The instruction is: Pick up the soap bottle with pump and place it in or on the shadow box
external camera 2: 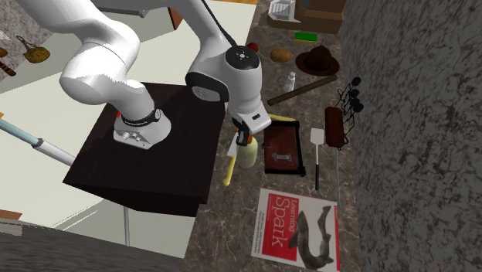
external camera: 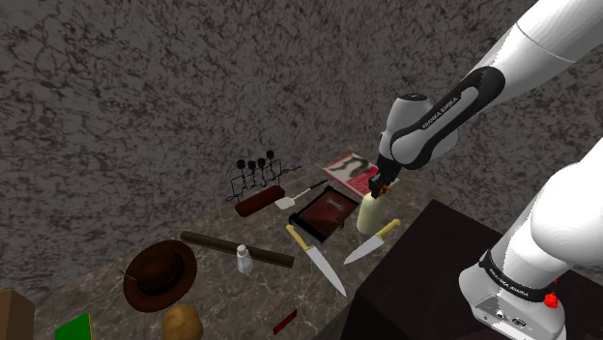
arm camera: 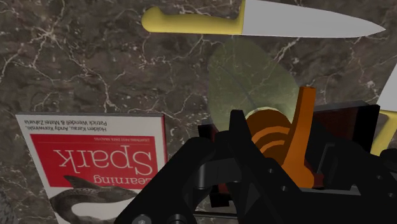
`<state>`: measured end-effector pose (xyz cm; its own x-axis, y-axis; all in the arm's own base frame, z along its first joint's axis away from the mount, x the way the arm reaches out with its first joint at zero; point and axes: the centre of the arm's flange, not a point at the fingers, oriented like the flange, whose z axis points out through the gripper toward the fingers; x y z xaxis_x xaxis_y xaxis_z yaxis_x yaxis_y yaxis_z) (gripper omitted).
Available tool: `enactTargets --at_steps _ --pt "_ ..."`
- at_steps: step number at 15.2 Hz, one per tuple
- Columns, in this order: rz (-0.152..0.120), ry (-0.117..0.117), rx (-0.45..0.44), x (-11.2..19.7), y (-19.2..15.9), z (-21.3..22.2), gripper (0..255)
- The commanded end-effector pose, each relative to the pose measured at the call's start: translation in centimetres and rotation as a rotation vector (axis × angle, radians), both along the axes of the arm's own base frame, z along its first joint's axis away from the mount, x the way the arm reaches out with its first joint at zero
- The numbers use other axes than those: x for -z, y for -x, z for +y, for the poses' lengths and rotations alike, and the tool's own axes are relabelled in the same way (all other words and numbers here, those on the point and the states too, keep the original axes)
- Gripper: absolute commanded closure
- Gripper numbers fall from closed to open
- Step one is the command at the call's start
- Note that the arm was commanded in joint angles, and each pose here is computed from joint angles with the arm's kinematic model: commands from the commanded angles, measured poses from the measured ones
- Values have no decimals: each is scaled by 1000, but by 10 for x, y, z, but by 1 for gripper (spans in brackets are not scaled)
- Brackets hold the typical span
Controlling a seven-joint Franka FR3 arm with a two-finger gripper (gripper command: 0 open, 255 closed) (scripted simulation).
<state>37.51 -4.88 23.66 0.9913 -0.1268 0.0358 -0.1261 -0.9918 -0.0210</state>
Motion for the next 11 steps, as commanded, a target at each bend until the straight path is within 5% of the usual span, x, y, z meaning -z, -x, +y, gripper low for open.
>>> enactTargets --at_steps 1,11 --pt "2 0 0 1 1 0 255" --pt "2 0 0 -52 1 0 255"
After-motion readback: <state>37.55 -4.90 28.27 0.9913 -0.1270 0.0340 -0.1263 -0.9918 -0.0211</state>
